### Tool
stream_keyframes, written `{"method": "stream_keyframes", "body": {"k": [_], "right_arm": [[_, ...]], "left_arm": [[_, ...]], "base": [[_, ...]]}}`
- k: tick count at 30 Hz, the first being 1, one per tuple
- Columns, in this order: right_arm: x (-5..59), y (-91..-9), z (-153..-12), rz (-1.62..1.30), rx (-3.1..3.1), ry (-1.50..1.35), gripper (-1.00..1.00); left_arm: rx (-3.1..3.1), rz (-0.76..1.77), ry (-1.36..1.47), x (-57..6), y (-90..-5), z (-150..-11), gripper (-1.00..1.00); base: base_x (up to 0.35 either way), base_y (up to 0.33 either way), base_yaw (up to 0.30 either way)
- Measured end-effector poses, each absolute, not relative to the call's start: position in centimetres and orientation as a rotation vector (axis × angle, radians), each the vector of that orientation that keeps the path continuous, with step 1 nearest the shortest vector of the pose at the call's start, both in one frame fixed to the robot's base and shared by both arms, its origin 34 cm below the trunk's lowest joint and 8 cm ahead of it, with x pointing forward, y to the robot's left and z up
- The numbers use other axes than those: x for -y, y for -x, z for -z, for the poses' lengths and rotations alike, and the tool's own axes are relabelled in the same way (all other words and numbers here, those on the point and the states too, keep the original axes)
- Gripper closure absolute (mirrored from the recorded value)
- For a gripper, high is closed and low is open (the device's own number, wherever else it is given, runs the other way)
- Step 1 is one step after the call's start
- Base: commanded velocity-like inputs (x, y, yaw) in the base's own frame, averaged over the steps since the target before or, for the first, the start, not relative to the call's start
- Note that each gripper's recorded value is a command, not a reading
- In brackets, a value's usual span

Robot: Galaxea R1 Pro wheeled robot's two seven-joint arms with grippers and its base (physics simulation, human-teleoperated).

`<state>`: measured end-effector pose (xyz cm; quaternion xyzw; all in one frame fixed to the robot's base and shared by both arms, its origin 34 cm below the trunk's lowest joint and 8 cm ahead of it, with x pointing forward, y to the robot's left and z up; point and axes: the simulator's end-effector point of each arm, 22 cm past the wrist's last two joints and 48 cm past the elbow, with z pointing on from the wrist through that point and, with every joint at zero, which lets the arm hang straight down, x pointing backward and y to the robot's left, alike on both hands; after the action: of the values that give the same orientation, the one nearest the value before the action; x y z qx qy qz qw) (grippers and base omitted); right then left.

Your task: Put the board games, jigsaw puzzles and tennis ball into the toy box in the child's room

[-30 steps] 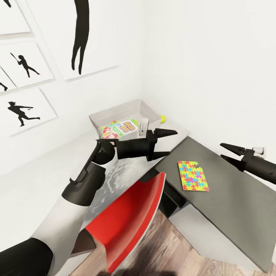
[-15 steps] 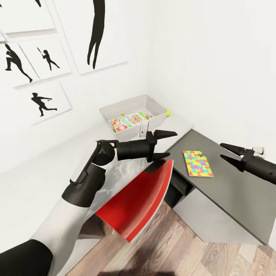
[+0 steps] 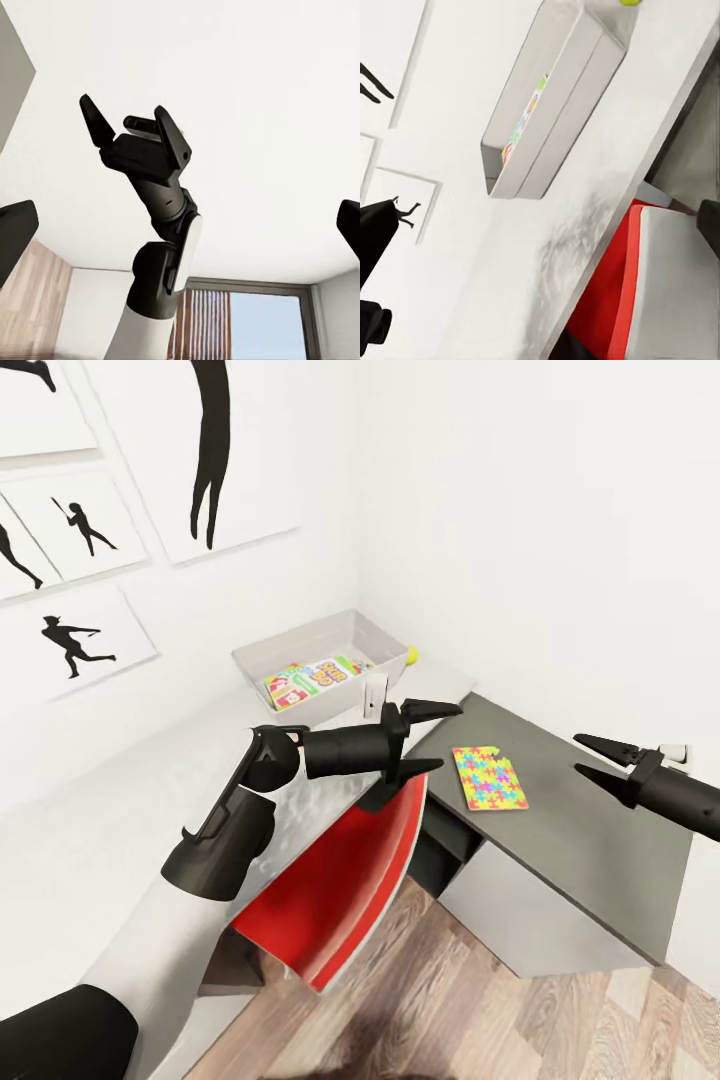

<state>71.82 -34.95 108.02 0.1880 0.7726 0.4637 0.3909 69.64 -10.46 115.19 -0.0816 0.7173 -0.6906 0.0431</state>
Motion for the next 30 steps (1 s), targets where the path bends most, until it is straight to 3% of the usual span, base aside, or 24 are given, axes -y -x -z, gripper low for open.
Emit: {"method": "stream_keyframes", "body": {"k": [20,30], "right_arm": [[36.2,-70.0,-107.6,-1.150,-1.980,-0.507,-1.00],[42.0,-66.4,-107.0,-1.041,-1.978,-0.610,-1.00]], "left_arm": [[-2.186,2.102,0.211,10.4,-69.1,-116.4,-1.00],[-2.198,2.083,0.130,10.0,-68.3,-116.8,-1.00]], "base": [[-0.041,0.028,-0.212],[0.000,0.000,-0.201]]}}
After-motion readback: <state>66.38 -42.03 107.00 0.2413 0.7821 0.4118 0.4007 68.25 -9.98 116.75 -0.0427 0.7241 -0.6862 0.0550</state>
